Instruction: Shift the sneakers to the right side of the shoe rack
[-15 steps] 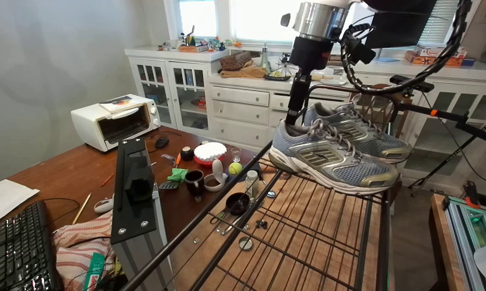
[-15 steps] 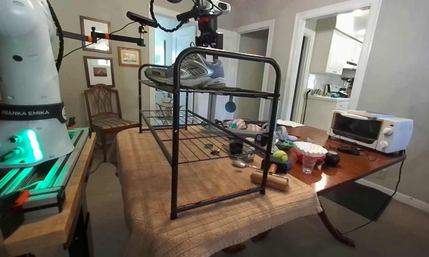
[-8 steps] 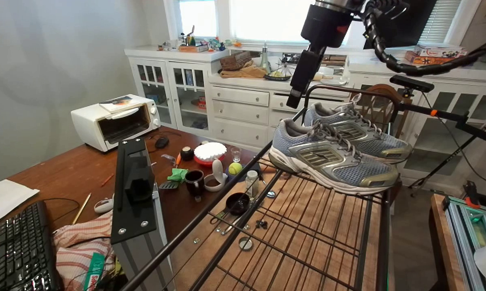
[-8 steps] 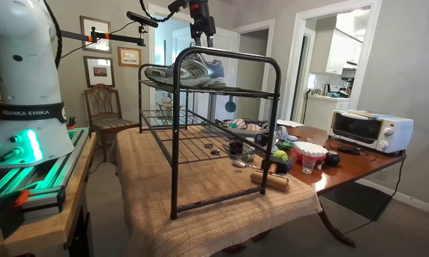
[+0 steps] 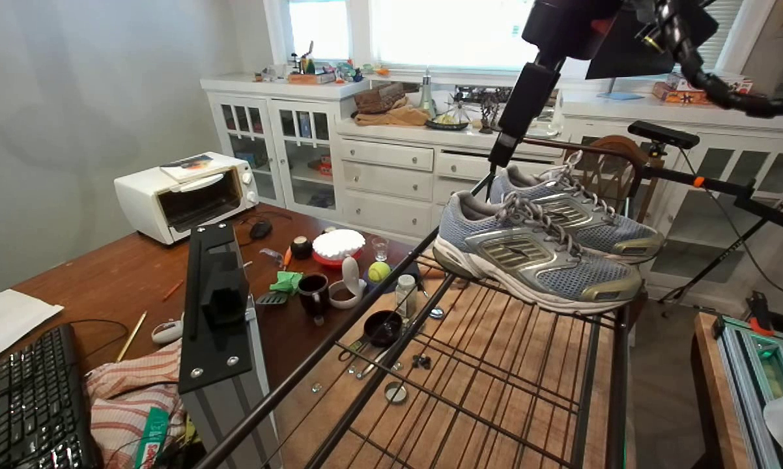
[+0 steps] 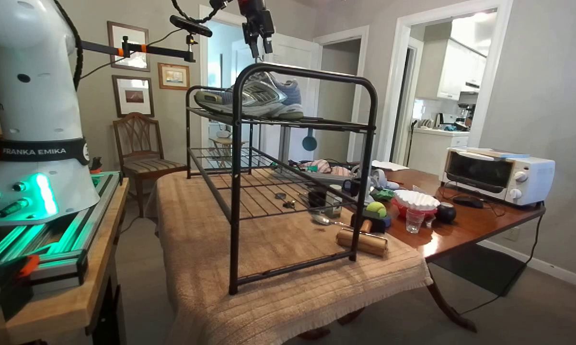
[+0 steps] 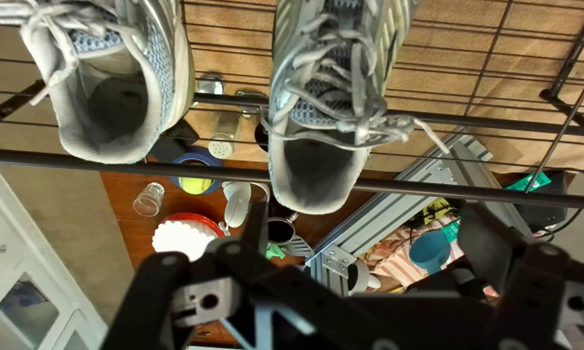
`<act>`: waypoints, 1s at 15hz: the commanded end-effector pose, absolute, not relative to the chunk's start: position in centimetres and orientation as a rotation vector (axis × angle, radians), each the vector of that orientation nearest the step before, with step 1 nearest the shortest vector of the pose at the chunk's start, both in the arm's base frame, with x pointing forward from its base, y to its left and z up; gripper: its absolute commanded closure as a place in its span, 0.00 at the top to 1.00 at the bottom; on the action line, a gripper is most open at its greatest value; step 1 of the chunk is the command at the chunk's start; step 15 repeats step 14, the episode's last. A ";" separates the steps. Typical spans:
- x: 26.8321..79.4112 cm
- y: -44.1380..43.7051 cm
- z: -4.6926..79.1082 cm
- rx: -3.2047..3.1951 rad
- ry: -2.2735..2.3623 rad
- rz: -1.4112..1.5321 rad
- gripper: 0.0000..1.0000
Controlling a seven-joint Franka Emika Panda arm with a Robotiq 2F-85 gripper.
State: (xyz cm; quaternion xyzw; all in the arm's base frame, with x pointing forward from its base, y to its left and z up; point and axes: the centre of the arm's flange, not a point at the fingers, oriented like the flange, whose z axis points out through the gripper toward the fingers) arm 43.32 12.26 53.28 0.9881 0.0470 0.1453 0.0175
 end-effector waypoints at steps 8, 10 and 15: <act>40.0 10.8 55.1 3.039 0.106 0.464 1.00; 39.4 10.4 55.4 3.034 0.094 0.480 1.00; 39.2 10.3 55.3 3.032 0.089 0.481 1.00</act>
